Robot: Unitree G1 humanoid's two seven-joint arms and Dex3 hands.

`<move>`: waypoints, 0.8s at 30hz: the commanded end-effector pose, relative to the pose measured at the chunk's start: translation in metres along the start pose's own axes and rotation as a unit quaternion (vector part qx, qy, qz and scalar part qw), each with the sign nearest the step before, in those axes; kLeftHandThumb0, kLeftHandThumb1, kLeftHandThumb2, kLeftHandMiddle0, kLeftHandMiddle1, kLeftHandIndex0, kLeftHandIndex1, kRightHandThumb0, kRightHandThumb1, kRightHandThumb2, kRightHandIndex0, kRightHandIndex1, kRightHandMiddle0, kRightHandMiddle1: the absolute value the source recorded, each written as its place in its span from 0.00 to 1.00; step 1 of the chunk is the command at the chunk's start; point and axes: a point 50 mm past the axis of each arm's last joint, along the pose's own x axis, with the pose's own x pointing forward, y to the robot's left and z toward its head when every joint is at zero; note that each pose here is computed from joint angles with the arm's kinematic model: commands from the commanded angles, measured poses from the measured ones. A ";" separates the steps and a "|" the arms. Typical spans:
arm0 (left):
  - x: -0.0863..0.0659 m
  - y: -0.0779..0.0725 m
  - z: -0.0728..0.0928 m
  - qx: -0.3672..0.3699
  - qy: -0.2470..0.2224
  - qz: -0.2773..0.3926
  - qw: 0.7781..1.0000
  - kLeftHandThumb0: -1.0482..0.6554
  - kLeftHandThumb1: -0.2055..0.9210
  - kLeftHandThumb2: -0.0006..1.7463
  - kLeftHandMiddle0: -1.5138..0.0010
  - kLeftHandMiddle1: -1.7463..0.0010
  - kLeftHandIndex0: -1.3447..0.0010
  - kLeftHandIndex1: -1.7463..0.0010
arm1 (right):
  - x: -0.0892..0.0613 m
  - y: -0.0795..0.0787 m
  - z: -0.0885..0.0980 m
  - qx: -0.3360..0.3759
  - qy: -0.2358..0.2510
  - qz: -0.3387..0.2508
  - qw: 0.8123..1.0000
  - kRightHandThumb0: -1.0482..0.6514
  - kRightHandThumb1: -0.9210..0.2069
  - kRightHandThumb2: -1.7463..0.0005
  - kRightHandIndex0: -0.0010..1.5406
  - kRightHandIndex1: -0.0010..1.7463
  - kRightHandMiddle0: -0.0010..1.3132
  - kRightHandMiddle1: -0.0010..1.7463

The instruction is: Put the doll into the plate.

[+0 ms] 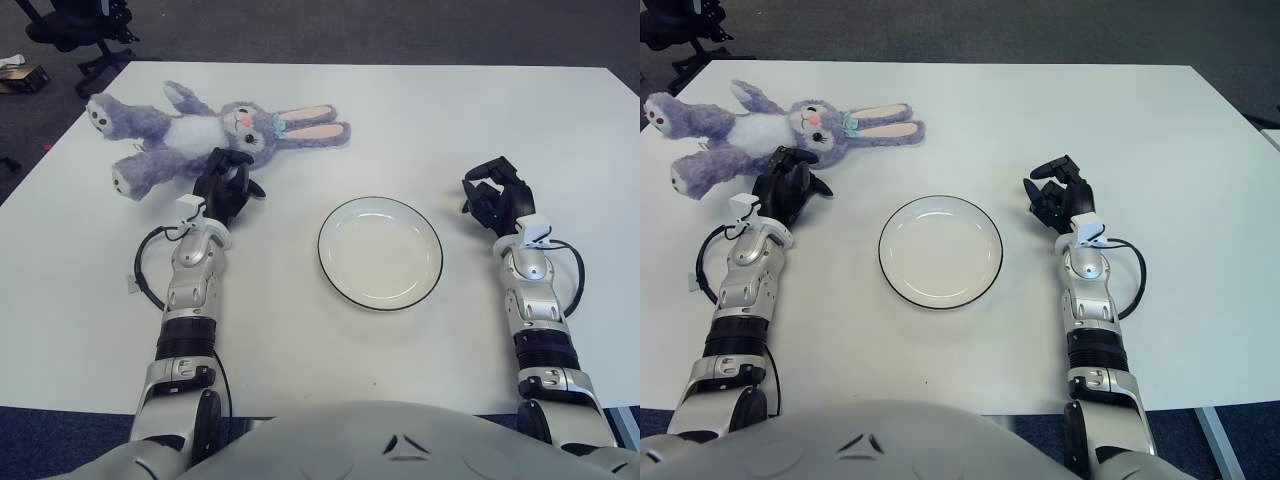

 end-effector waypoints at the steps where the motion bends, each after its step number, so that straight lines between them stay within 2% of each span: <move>1: -0.011 0.002 -0.026 -0.010 0.063 0.010 0.998 0.41 1.00 0.26 0.52 0.00 0.80 0.03 | -0.012 0.002 -0.021 0.002 0.052 0.003 0.999 0.41 0.00 0.78 0.48 0.93 0.26 0.91; 24: -0.012 0.002 -0.024 -0.010 0.058 0.011 0.998 0.41 1.00 0.26 0.53 0.00 0.80 0.03 | -0.012 0.002 -0.021 0.003 0.052 0.004 0.999 0.41 0.00 0.78 0.48 0.93 0.26 0.91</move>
